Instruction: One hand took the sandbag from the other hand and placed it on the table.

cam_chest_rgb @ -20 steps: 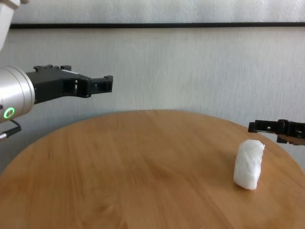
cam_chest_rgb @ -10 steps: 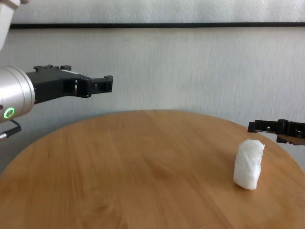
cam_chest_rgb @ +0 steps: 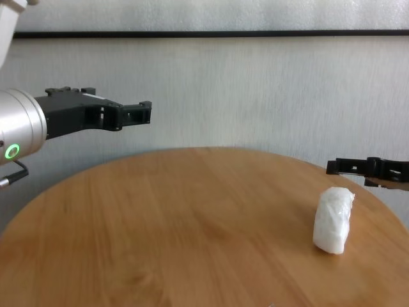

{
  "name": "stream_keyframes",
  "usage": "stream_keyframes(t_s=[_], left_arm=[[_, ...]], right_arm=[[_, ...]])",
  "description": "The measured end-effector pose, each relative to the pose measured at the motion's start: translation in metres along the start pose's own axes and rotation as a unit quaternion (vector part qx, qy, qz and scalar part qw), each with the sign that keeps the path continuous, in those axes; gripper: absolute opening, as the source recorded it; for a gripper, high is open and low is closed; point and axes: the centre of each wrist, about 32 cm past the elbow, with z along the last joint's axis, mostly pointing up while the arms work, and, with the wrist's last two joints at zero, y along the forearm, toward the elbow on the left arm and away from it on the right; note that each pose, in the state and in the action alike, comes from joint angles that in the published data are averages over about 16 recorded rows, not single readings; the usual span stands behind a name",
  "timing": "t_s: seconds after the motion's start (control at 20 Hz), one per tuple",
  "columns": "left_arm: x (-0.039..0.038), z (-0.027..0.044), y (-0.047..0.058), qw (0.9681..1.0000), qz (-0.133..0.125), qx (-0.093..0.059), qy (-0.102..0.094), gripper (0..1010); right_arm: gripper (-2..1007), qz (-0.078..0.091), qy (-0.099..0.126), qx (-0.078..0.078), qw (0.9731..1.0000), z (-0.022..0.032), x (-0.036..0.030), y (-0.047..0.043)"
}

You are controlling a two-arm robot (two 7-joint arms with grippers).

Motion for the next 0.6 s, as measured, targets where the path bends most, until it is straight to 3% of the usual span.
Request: stream_keyframes(t_s=[0.3,0.6], left_arm=[[0.0000,0.0000,0.000,1.0000,0.000,0.000,0.000,1001],[0.0000,0.0000,0.000,1.0000,0.000,0.000,0.000,1001]], right_arm=[[1001,0.017,-0.023,0.006,0.9996,0.0065,-0.0091,0.0079],[1001,0.041,-0.055,0.016,0.9975,0.0133,-0.0245,0.0214]])
